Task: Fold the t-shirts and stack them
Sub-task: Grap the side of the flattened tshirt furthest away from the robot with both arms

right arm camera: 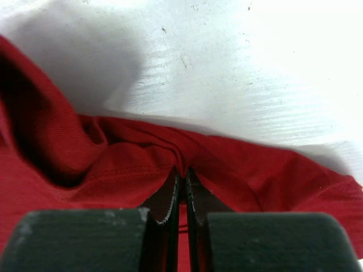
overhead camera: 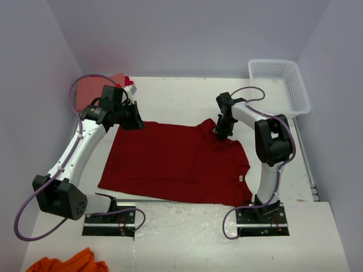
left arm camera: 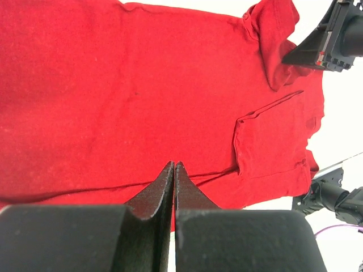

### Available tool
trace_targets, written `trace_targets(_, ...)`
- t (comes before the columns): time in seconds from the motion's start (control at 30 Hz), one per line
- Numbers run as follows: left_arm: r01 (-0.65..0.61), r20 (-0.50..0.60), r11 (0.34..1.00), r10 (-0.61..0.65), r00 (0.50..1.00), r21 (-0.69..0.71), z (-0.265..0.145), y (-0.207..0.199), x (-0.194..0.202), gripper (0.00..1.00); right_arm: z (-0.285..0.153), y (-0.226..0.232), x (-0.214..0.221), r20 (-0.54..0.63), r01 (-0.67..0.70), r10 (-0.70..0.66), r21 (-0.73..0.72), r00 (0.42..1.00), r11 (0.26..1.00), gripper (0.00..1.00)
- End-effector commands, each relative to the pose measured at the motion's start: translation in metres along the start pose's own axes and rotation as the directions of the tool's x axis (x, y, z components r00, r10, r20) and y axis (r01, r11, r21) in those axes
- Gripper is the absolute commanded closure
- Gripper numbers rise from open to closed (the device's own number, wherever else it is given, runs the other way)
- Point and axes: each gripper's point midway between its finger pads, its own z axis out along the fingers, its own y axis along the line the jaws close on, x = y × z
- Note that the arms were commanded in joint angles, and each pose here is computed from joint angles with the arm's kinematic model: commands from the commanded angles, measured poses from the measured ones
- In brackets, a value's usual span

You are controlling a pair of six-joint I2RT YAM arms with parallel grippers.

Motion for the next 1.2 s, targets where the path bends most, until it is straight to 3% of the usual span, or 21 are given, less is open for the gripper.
trace_targets(0.0,-0.028,0.036,0.999,0.026,0.999,0.034,-0.008,-0.008,-0.012,1.0,-0.008,0.01,-0.013,0.027,-0.015,0.015,-0.028,1.0,0.999,1.0)
trace_targets(0.17,-0.011,0.048,1.0,0.012,0.999,-0.025,-0.004,0.003,-0.013,1.0,-0.02,0.009,-0.021,0.073,-0.009,0.011,-0.025,0.997,1.0,1.0)
trace_targets(0.4,0.033,0.024,0.977,-0.029,0.999,-0.213,0.023,0.042,-0.014,1.0,-0.039,0.008,-0.03,0.125,0.022,-0.019,-0.019,0.992,1.0,1.0)
trace_targets(0.57,0.058,0.03,0.969,-0.052,0.998,-0.24,0.035,0.05,-0.015,1.0,-0.048,0.007,-0.032,0.138,0.05,-0.047,-0.016,0.989,0.999,0.99)
trace_targets(0.63,0.064,0.025,0.969,-0.06,0.998,-0.24,0.036,0.051,-0.014,1.0,-0.05,0.008,-0.031,0.138,0.061,-0.058,-0.021,0.989,0.998,0.91)
trace_targets(0.77,0.077,0.038,0.971,-0.07,0.997,-0.226,0.034,0.048,-0.013,1.0,-0.051,0.01,-0.03,0.132,0.075,-0.07,-0.031,0.989,0.997,0.86)
trace_targets(0.9,0.077,0.035,0.971,-0.071,0.997,-0.227,0.033,0.048,-0.011,1.0,-0.049,0.012,-0.027,0.126,0.08,-0.073,-0.05,0.989,0.996,0.99)
trace_targets(1.1,0.076,0.021,0.964,-0.073,0.997,-0.257,0.038,0.055,-0.008,1.0,-0.051,0.017,-0.027,0.132,0.095,-0.086,-0.07,0.988,0.993,1.0)
trace_targets(1.13,0.076,0.017,0.963,-0.075,0.997,-0.258,0.038,0.056,-0.008,1.0,-0.051,0.018,-0.026,0.128,0.11,-0.1,-0.073,0.987,0.991,0.98)
trace_targets(1.17,0.075,0.013,0.963,-0.074,0.997,-0.258,0.039,0.055,-0.008,1.0,-0.051,0.02,-0.027,0.13,0.115,-0.104,-0.078,0.986,0.99,0.88)
